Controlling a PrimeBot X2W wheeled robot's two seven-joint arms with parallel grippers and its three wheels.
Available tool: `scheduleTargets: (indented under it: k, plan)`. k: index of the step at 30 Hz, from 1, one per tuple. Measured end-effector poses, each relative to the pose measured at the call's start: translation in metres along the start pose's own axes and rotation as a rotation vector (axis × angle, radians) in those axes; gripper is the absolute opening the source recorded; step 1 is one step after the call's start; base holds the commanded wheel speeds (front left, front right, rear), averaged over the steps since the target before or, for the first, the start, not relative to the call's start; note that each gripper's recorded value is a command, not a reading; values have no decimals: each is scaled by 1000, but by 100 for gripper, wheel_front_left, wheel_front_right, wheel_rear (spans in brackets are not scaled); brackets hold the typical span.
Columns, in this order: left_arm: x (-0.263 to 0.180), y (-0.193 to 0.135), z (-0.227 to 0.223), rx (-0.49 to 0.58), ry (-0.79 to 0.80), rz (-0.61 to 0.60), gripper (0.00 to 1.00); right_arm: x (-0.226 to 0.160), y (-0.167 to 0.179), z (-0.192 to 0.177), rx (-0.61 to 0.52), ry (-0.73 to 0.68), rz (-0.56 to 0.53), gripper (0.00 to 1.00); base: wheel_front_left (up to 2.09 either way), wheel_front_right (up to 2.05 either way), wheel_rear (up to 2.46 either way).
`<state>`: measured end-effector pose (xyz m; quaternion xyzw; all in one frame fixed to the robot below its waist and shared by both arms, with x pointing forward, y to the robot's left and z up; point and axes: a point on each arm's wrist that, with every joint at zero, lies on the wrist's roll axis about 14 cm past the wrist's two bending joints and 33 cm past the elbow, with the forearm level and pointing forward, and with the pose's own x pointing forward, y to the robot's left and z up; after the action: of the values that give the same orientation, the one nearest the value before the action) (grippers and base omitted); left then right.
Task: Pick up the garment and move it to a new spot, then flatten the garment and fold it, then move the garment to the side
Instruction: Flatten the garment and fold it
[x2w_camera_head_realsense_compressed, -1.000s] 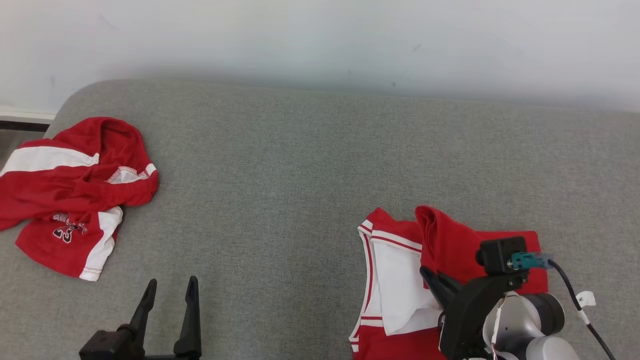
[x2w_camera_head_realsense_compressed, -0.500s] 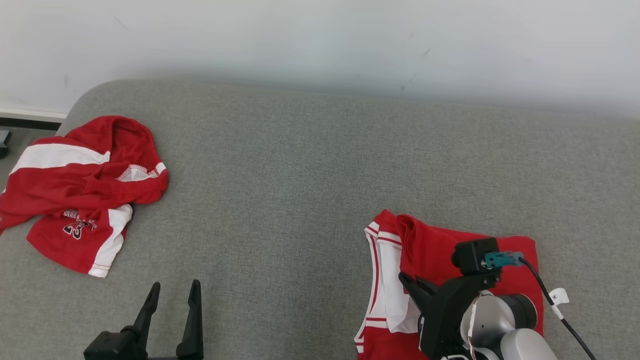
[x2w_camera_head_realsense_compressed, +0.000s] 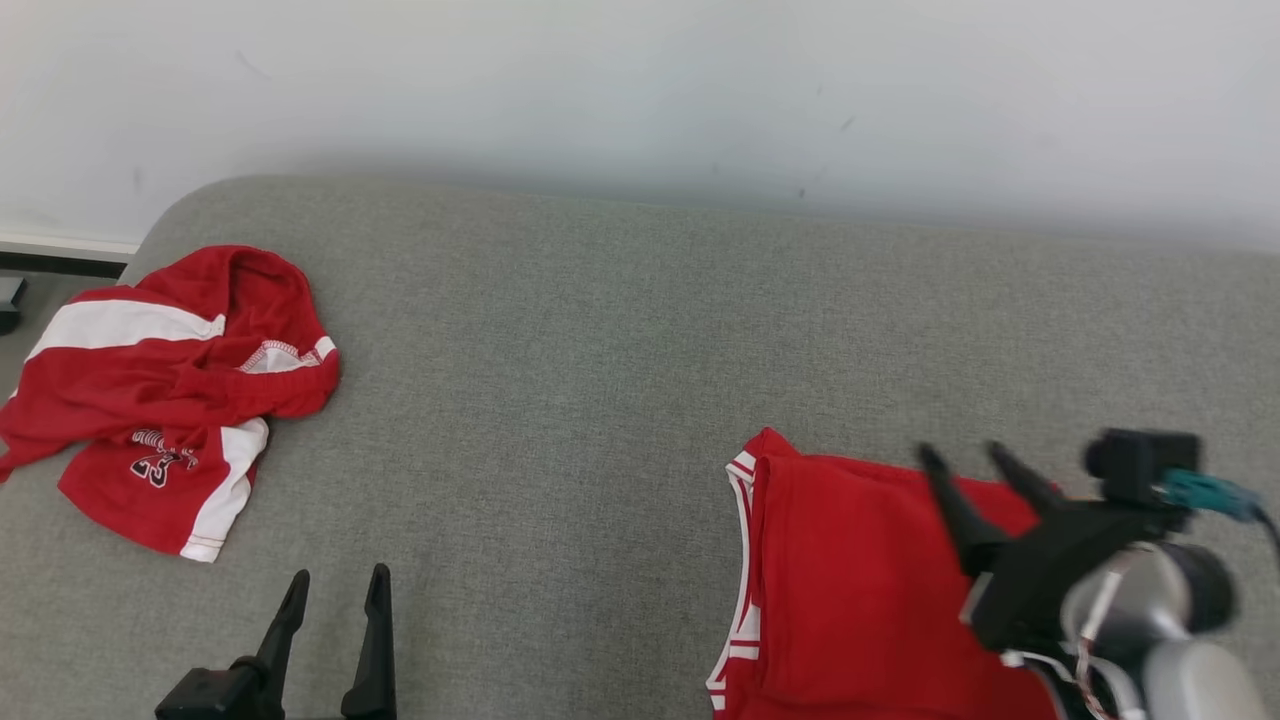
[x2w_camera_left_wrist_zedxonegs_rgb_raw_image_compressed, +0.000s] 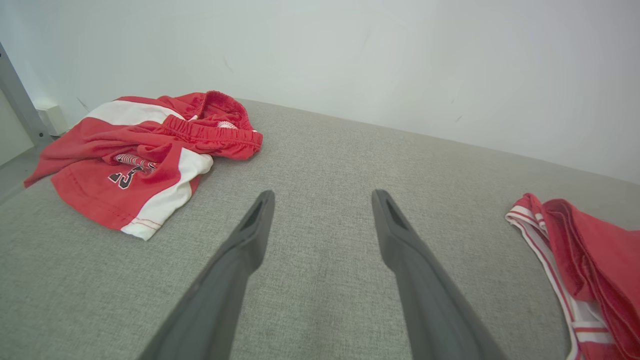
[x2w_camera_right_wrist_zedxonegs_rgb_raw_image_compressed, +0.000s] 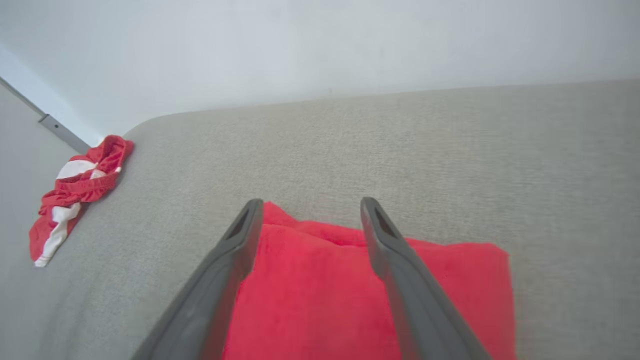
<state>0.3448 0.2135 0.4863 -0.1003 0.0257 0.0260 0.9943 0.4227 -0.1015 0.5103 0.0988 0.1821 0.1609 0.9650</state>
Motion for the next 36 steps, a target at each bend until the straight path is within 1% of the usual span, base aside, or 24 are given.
scheduleTargets:
  k: [2, 4, 5, 6, 9, 13, 15, 17, 21, 22, 25, 27, 31, 36]
  plan:
    - [1, 0, 0, -2, -2, 0, 100, -10, -23, -1, -16, 0, -79, 100, 0, 0, 0]
    - [1, -2, 0, -7, -4, -2, 100, -19, -36, -7, -80, 16, -144, 100, 0, 0, 0]
    - [1, -3, 0, -9, -3, -4, 100, -24, -45, -13, -99, 34, -179, 100, 0, 0, 0]
    - [2, -3, -1, -10, -2, -5, 100, -28, -51, -21, -93, 54, -198, 100, 0, 0, 0]
    - [3, -5, -3, -14, 3, -7, 100, -38, -62, -48, -82, 113, -232, 100, 0, 0, 0]
    - [5, -6, -6, -16, 8, -9, 100, -39, -60, -67, -63, 132, -220, 100, 0, 0, 0]
    - [5, -6, -3, -16, -8, -5, 100, -41, -62, -66, -58, 91, -225, 100, 0, 0, 0]
    - [4, -6, 2, -15, -33, -7, 100, -45, -71, -59, -38, 15, -250, 100, 0, 0, 0]
    - [2, -10, 10, -17, -75, -17, 100, -53, -84, -44, -36, -135, -289, 100, 0, 0, 0]
    - [2, -10, 10, -17, -75, -17, 100, -53, -84, -44, -36, -135, -289, 100, 0, 0, 0]
    - [-2, -15, 16, -11, -104, -35, 100, -62, -91, -33, -48, -223, -317, 100, 0, 0, 0]
    - [-6, -18, 16, -16, -108, -41, 100, -67, -93, -31, -52, -255, -329, 100, 0, 0, 0]
    - [-9, -23, 21, -23, -132, -54, 100, -74, -89, -18, -110, -319, -329, 100, 0, 0, 0]
    - [-11, -29, 14, -34, -120, -73, 100, -74, -67, -16, -180, -342, -277, 100, 0, 0, 0]
